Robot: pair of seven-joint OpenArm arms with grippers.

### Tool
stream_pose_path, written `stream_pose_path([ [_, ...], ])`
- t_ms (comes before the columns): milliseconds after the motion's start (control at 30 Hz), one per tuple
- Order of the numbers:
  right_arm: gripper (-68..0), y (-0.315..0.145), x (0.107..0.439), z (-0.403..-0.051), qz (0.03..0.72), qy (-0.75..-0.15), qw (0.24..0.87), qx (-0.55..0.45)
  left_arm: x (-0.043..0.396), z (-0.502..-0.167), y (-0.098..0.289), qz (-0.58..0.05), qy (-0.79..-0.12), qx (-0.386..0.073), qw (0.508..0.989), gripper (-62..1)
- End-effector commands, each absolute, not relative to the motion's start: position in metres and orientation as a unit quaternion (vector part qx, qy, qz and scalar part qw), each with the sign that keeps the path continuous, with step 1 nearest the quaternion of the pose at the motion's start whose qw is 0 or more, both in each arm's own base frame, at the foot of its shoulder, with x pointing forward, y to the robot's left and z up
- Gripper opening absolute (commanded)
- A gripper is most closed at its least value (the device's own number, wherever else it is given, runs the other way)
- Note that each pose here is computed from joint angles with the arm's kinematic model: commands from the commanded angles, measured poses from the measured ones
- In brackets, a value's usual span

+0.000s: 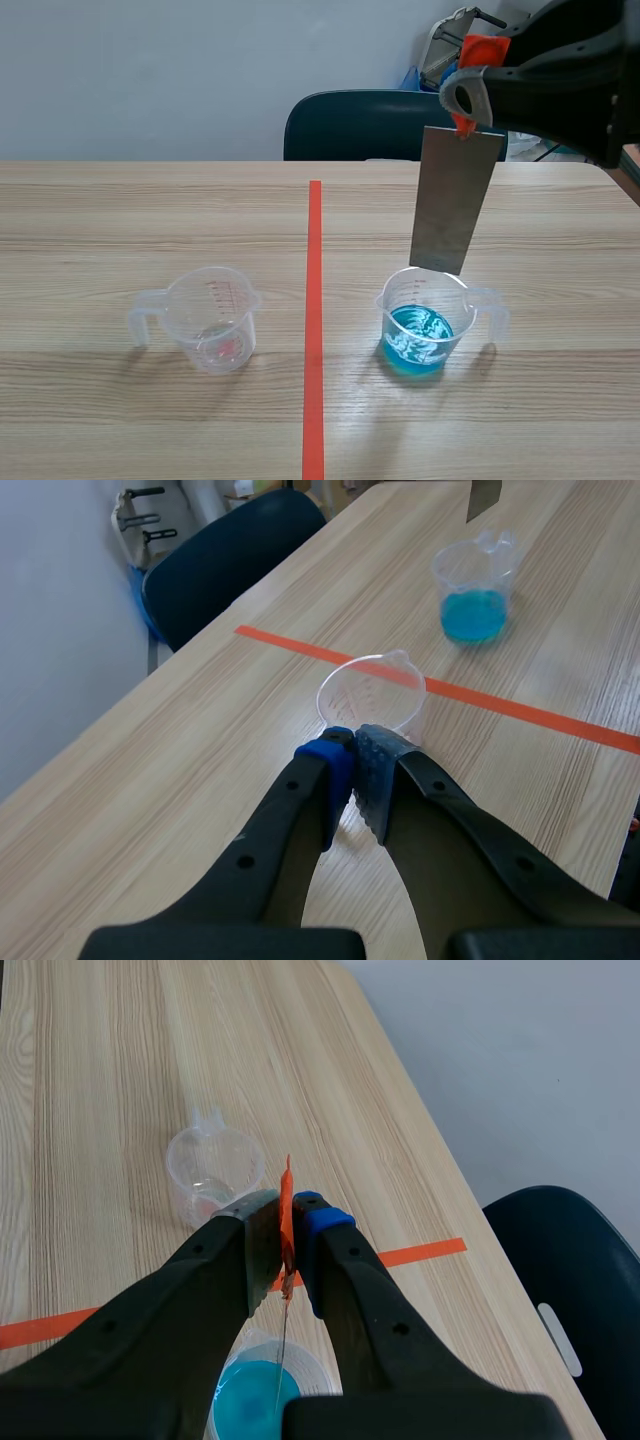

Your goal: Do the redox reaction experiment

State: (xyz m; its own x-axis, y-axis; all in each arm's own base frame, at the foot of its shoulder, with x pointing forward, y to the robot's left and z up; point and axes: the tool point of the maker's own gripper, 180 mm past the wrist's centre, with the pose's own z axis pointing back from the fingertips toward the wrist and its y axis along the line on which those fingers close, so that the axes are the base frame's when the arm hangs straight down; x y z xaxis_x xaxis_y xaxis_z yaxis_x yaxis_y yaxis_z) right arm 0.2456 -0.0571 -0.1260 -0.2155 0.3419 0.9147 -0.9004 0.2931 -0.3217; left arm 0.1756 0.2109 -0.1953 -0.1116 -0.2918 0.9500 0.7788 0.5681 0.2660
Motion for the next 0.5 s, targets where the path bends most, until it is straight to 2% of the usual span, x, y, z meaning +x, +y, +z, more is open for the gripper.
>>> stream_pose_path([
  [0, -66.7, -0.057, 0.248, -0.114, 0.541, -0.577, 0.561, 0.245, 0.183, -0.182, 0.196, -0.436, -0.626, -0.21, 0.612, -59.2],
  [167, -66.7, -0.057, 0.248, -0.114, 0.541, -0.577, 0.561, 0.245, 0.192, -0.181, 0.171, -0.464, -0.612, -0.221, 0.602, -59.3],
  [300, -66.7, -0.057, 0.248, -0.114, 0.541, -0.577, 0.561, 0.245, 0.2, -0.182, 0.159, -0.46, -0.612, -0.228, 0.602, -59.3],
  [467, -66.7, -0.057, 0.248, -0.114, 0.541, -0.577, 0.561, 0.245, 0.205, -0.199, 0.147, -0.463, -0.595, -0.23, 0.616, -59.3],
])
